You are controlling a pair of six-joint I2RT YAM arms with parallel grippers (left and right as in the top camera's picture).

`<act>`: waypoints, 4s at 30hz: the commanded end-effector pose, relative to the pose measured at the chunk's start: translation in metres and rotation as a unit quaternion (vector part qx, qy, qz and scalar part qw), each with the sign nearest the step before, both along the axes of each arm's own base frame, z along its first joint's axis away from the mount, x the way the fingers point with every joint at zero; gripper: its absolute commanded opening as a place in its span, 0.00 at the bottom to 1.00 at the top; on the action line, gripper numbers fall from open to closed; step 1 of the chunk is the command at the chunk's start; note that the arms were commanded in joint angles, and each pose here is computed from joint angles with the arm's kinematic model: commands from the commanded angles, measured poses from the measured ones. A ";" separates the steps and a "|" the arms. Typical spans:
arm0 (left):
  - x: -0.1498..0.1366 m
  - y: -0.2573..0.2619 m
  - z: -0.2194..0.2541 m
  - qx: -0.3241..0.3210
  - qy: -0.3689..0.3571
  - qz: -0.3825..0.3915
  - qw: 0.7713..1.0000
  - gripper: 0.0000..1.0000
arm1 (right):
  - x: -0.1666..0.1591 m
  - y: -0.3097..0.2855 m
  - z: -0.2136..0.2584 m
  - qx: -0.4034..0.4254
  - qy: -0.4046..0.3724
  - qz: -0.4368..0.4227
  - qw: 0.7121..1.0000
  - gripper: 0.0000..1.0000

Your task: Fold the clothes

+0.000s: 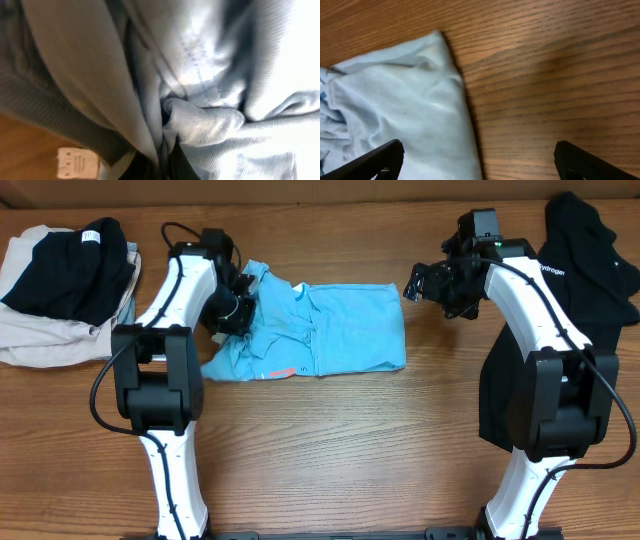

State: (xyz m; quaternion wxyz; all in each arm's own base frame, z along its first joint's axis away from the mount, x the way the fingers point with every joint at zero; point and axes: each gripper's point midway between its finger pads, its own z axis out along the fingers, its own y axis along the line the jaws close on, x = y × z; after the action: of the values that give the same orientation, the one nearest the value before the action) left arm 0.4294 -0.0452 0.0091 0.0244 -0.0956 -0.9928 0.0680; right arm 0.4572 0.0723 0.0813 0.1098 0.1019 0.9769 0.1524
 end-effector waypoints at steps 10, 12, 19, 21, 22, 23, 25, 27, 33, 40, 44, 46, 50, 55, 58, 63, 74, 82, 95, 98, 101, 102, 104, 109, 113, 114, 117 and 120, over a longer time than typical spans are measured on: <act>0.019 0.077 0.095 0.054 -0.024 0.067 0.996 0.04 | 0.006 -0.003 0.022 -0.003 -0.028 0.000 1.000 0.92; 0.020 0.068 0.105 0.054 -0.030 0.055 0.997 0.04 | 0.006 -0.002 0.023 0.000 -0.029 0.001 1.000 0.83; 0.009 0.004 0.112 0.049 -0.017 -0.015 0.999 0.04 | 0.007 -0.007 0.058 0.028 -0.068 0.007 0.997 0.81; 0.005 -0.022 0.112 0.048 -0.017 -0.045 0.998 0.04 | 0.006 -0.014 0.080 0.041 -0.091 0.003 0.995 0.81; 0.004 -0.033 0.112 0.048 -0.018 -0.054 0.997 0.04 | 0.004 -0.018 0.092 0.049 -0.106 0.005 0.993 0.81; 0.001 -0.046 0.112 0.048 -0.019 -0.069 0.996 0.04 | 0.002 -0.024 0.106 0.055 -0.119 0.001 0.991 0.81; -0.004 -0.073 0.112 0.047 -0.022 -0.097 0.994 0.04 | -0.004 -0.039 0.127 0.058 -0.139 -0.015 0.988 0.81; -0.010 -0.099 0.112 0.046 -0.028 -0.116 0.992 0.04 | -0.010 -0.054 0.143 0.054 -0.154 -0.031 0.986 0.82; -0.023 -0.163 0.108 0.042 -0.055 -0.184 0.980 0.48 | -0.023 -0.083 0.161 0.048 -0.165 -0.065 0.983 0.87; -0.010 -0.202 0.110 0.020 -0.113 -0.191 0.975 1.00 | -0.028 -0.083 0.157 0.047 -0.152 -0.062 0.985 0.92; 0.010 -0.178 0.131 0.014 -0.132 -0.113 0.985 1.00 | -0.034 -0.075 0.154 0.052 -0.139 -0.049 0.988 0.92; 0.022 -0.156 0.154 0.010 -0.149 -0.069 0.986 1.00 | -0.035 -0.067 0.153 0.053 -0.137 -0.038 0.988 0.92; 0.047 -0.099 0.209 -0.001 -0.203 0.019 0.979 1.00 | -0.035 -0.034 0.150 0.058 -0.137 0.001 0.989 0.92; 0.062 -0.018 0.262 -0.023 -0.258 0.119 0.958 1.00 | -0.035 0.027 0.144 0.066 -0.145 0.072 0.985 0.91; 0.062 0.019 0.266 -0.028 -0.255 0.157 0.954 1.00 | -0.040 0.079 0.139 0.075 -0.146 0.128 0.978 0.87; 0.053 0.063 0.250 -0.009 -0.222 0.199 0.955 1.00 | -0.050 0.159 0.112 0.048 -0.134 0.156 0.977 0.86; 0.045 0.078 0.216 0.010 -0.169 0.188 0.967 1.00 | -0.080 0.295 0.012 -0.057 -0.166 0.223 0.959 0.88; 0.046 0.078 0.217 0.011 -0.172 0.181 0.968 1.00 | -0.067 0.299 -0.007 -0.077 -0.182 0.224 0.954 0.74; 0.045 0.078 0.216 0.013 -0.172 0.166 0.971 1.00 | -0.098 0.191 0.012 -0.108 -0.007 0.182 0.977 0.04; 0.045 0.078 0.216 0.013 -0.172 0.163 0.971 1.00 | -0.111 0.178 0.004 -0.120 0.027 0.202 0.972 0.62; 0.045 0.078 0.217 0.013 -0.174 0.163 0.971 1.00 | -0.100 0.195 0.020 -0.103 -0.016 0.248 0.963 0.87; 0.046 0.078 0.217 0.013 -0.174 0.163 0.971 1.00 | -0.092 0.201 0.028 -0.099 -0.037 0.257 0.961 0.87; 0.046 0.078 0.217 0.013 -0.174 0.163 0.971 1.00 | -0.062 0.229 0.048 -0.078 -0.128 0.282 0.948 0.87; 0.046 0.078 0.217 0.013 -0.174 0.163 0.971 1.00 | -0.011 0.249 0.002 -0.107 -0.194 0.292 0.930 0.73; 0.046 0.078 0.214 0.013 -0.172 0.163 0.972 1.00 | -0.014 0.236 -0.038 -0.124 -0.146 0.293 0.937 0.52; 0.047 0.078 0.214 0.013 -0.172 0.163 0.971 1.00 | -0.011 0.231 -0.042 -0.125 -0.144 0.288 0.938 0.46; 0.046 0.077 0.212 0.011 -0.168 0.163 0.972 1.00 | 0.010 0.196 -0.034 -0.121 -0.134 0.226 0.957 0.04; 0.047 0.077 0.206 0.012 -0.163 0.162 0.973 1.00 | 0.018 0.157 0.024 -0.050 -0.128 0.183 0.973 0.04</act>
State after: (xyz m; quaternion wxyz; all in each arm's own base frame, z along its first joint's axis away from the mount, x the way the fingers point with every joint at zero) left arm 0.4766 0.0331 0.2161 -0.1478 0.0668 -0.9861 0.0371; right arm 0.4578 0.2430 0.0274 0.1633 -0.1412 0.9743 0.0638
